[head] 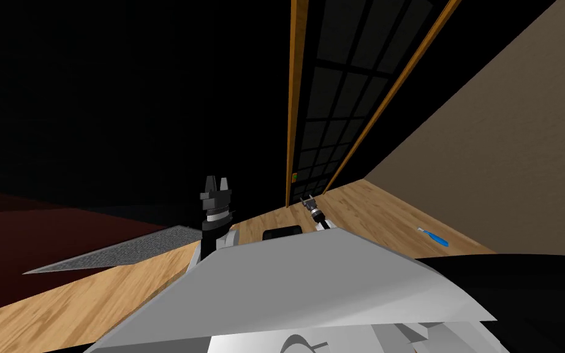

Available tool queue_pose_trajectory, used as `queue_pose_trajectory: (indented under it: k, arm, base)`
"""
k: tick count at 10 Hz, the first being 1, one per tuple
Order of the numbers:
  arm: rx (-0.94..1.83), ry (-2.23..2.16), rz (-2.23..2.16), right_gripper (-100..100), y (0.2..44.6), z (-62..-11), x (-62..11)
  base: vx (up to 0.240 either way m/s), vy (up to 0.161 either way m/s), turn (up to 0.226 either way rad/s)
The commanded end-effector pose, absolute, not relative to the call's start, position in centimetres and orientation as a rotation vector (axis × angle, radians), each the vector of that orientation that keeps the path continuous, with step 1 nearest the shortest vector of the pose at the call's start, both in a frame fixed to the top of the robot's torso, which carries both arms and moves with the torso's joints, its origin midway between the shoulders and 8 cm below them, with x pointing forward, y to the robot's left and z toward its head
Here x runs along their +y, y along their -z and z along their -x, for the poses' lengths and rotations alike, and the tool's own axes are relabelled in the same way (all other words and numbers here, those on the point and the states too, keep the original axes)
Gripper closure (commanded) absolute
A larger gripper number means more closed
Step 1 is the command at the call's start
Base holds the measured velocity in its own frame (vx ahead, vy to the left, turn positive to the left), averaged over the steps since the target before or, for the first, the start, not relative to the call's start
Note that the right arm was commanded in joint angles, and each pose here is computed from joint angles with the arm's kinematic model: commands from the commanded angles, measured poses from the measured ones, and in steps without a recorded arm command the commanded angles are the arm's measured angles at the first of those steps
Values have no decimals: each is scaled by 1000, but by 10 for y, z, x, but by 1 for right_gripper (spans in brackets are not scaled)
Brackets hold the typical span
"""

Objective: Pull the door open

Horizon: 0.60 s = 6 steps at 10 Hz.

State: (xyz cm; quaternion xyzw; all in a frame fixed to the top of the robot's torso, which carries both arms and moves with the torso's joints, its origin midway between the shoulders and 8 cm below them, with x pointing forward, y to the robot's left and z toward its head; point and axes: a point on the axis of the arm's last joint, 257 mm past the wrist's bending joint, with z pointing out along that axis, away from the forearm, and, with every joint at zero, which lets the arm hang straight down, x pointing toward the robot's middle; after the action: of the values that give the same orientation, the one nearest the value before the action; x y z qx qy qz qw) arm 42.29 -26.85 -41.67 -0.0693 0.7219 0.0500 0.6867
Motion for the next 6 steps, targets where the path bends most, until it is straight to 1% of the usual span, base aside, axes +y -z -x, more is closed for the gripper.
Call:
queue_pose_trajectory:
  k: [1, 2, 4, 5, 6]
  arm:
    - [1626, -87, 137, -100, 421, -423, -277]
    - [1634, -60, 115, -100, 423, -421, -289]
    - [1649, -8, 70, -100, 428, -418, -309]
    - [1654, 16, 49, -100, 429, -417, -318]
    - [1657, 30, 34, -100, 430, -416, -323]
  base:
    - [2, -1, 128]
    - [17, 0, 147]
    - [48, -13, 223]
    - [81, -35, 262]
    - [105, -39, 198]
